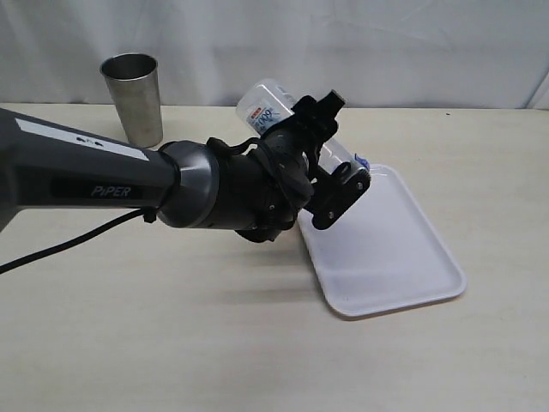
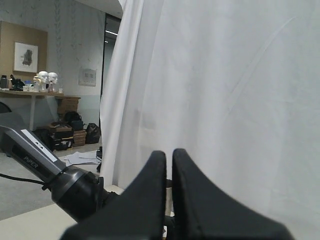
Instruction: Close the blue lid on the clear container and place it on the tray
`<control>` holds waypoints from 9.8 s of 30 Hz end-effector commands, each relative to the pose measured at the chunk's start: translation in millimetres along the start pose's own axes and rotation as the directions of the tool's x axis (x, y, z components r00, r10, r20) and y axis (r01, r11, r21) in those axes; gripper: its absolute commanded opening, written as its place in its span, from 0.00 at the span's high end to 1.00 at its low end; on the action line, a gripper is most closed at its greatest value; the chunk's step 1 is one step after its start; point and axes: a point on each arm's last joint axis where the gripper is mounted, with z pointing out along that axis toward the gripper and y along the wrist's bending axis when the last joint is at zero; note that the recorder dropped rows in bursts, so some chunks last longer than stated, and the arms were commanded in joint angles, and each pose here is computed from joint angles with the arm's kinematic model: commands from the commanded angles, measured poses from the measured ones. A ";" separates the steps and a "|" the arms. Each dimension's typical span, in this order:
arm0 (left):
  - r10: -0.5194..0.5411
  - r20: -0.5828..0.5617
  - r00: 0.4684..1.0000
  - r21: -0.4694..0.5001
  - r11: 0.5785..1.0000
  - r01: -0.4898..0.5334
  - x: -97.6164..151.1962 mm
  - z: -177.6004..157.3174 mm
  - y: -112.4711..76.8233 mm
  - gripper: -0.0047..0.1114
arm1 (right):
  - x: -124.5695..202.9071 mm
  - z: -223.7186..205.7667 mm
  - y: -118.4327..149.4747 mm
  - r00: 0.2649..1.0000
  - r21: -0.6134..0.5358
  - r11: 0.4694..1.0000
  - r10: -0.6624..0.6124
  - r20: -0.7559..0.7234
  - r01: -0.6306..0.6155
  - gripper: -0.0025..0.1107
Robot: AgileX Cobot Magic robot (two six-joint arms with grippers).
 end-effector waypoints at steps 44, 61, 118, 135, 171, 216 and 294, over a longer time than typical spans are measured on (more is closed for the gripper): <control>-0.636 0.478 -0.606 0.794 0.018 0.607 -2.9 17.5 27.3 0.96 | 0.5 -0.6 0.1 1.000 -0.003 1.000 0.003 0.006 -0.003 0.94; -0.788 0.239 -0.567 0.808 -0.162 0.566 -51.8 67.0 -42.5 0.96 | 0.5 -0.6 0.1 1.000 -0.003 1.000 0.003 0.006 -0.003 0.94; -0.910 0.176 -0.376 0.799 -0.091 0.594 -33.3 54.1 -34.2 0.06 | 0.6 -0.8 -1.3 0.999 0.167 0.985 -0.044 -0.014 0.045 0.94; -0.951 0.134 -0.278 0.805 -0.059 0.590 -26.2 59.7 -51.8 0.06 | 0.6 -0.8 -1.3 0.999 0.167 0.985 -0.044 -0.014 0.045 0.94; -0.982 0.082 -0.170 0.810 -0.033 0.585 34.4 39.1 -50.7 0.07 | 0.6 -1.1 -2.2 0.997 0.288 0.954 -0.076 -0.033 0.082 0.94; -0.925 0.285 -0.253 0.660 -0.002 0.751 130.2 -187.4 -48.5 0.96 | 0.6 -1.2 -2.4 0.996 0.311 0.946 -0.082 -0.038 0.090 0.94; -0.769 0.474 -0.428 -0.101 -0.530 0.842 179.6 -306.6 -202.4 0.96 | 0.6 -1.2 -2.4 0.996 0.311 0.946 -0.082 -0.038 0.090 0.94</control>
